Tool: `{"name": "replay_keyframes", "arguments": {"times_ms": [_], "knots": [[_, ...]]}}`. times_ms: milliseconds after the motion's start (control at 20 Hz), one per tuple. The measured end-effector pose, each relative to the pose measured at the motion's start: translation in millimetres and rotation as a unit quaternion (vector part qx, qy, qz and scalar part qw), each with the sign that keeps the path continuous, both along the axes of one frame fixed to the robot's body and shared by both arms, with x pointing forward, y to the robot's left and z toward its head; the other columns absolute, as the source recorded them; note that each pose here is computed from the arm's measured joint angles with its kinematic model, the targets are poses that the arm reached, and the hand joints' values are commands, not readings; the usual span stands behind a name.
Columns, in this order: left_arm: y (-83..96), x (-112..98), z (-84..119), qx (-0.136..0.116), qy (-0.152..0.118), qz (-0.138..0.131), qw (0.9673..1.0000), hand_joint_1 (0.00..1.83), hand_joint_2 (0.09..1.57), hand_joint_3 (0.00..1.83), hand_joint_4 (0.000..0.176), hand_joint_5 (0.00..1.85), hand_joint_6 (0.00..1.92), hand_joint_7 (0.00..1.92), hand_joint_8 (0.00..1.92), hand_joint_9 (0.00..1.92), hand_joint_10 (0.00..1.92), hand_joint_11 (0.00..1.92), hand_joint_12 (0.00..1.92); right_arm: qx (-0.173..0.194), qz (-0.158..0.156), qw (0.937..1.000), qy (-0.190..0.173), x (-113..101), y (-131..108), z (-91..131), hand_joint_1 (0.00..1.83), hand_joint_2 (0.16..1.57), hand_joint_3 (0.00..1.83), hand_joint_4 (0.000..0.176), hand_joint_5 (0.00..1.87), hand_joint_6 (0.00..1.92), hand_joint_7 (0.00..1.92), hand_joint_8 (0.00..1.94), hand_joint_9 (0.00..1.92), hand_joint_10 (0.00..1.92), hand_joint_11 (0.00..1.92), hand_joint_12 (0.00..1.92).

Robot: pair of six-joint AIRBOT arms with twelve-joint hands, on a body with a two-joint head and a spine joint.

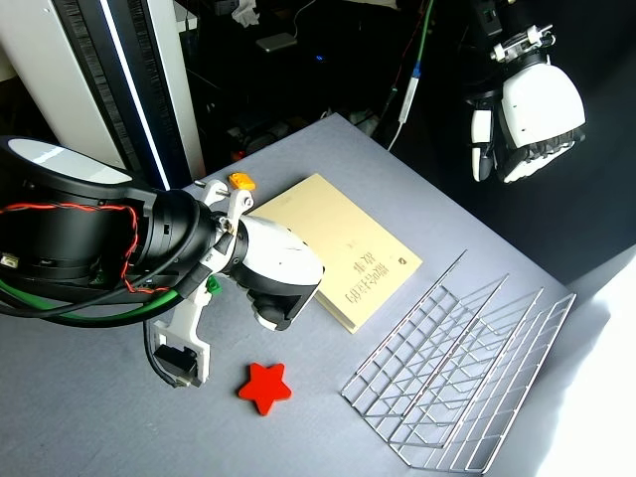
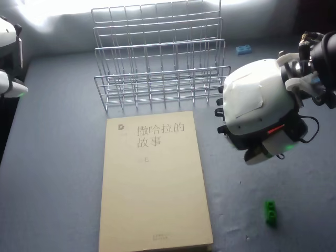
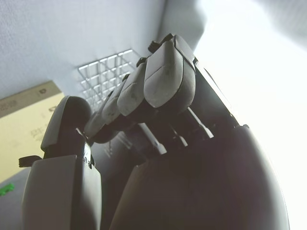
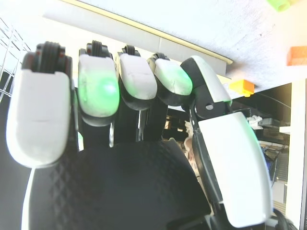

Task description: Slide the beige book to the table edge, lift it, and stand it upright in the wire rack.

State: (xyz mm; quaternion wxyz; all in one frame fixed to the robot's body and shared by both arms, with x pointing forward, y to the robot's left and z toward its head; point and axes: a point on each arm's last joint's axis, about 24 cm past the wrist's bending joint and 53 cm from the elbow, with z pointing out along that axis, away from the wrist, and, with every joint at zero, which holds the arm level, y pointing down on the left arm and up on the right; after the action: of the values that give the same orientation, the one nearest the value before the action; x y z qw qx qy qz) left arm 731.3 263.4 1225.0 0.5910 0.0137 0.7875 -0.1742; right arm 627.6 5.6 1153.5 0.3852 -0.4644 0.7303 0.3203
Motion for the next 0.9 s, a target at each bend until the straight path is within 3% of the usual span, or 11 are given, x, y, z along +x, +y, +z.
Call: {"name": "replay_keyframes", "arguments": {"times_ms": [350, 550, 600, 750, 850, 900], "knots": [[7.4, -0.8, -9.8, 0.009, 0.017, 0.012, 0.9997, 0.31, 1.14, 0.00, 0.000, 0.38, 0.00, 0.36, 0.00, 0.33, 0.00, 0.00, 0.74, 0.003, 0.001, 1.0000, -0.002, -0.7, 2.9, 1.9, 0.13, 1.14, 0.00, 0.000, 0.24, 0.00, 0.25, 0.00, 0.21, 0.00, 0.00, 0.67], [21.9, 1.6, -10.4, 0.010, 0.032, 0.038, 0.9987, 0.18, 1.18, 0.01, 0.000, 0.38, 0.00, 0.35, 0.00, 0.31, 0.00, 0.00, 0.68, -0.002, 0.006, 1.0000, 0.003, -4.1, 0.4, -0.1, 0.01, 1.09, 0.00, 0.000, 0.19, 0.00, 0.21, 0.00, 0.19, 0.00, 0.00, 0.61], [36.3, 5.3, -23.6, 0.015, 0.044, 0.053, 0.9975, 0.18, 1.18, 0.00, 0.000, 0.39, 0.01, 0.35, 0.00, 0.31, 0.00, 0.00, 0.71, -0.003, 0.011, 0.9999, 0.004, -12.0, -2.9, 0.0, 0.01, 1.08, 0.00, 0.000, 0.16, 0.00, 0.20, 0.00, 0.17, 0.00, 0.00, 0.50], [48.2, 5.6, -39.7, -0.012, 0.055, 0.059, 0.9967, 0.20, 1.18, 0.00, 0.000, 0.39, 0.00, 0.33, 0.00, 0.28, 0.00, 0.00, 0.69, -0.004, 0.014, 0.9998, 0.014, -23.5, -7.0, -3.8, 0.03, 1.09, 0.00, 0.000, 0.15, 0.00, 0.18, 0.00, 0.15, 0.00, 0.00, 0.44], [51.6, 5.3, -39.3, -0.022, 0.040, 0.044, 0.9980, 0.19, 1.18, 0.00, 0.000, 0.38, 0.00, 0.33, 0.00, 0.30, 0.01, 0.00, 0.71, -0.013, 0.017, 0.9994, 0.026, -34.4, -12.8, -13.7, 0.08, 1.10, 0.00, 0.000, 0.12, 0.00, 0.16, 0.00, 0.12, 0.00, 0.00, 0.36], [54.4, 5.3, -35.4, -0.040, 0.030, 0.039, 0.9980, 0.17, 1.18, 0.00, 0.000, 0.39, 0.00, 0.34, 0.00, 0.31, 0.01, 0.00, 0.73, -0.015, 0.019, 0.9992, 0.031, -39.3, -14.3, -15.5, 0.07, 1.11, 0.00, 0.000, 0.12, 0.00, 0.16, 0.00, 0.13, 0.00, 0.00, 0.40]]}}
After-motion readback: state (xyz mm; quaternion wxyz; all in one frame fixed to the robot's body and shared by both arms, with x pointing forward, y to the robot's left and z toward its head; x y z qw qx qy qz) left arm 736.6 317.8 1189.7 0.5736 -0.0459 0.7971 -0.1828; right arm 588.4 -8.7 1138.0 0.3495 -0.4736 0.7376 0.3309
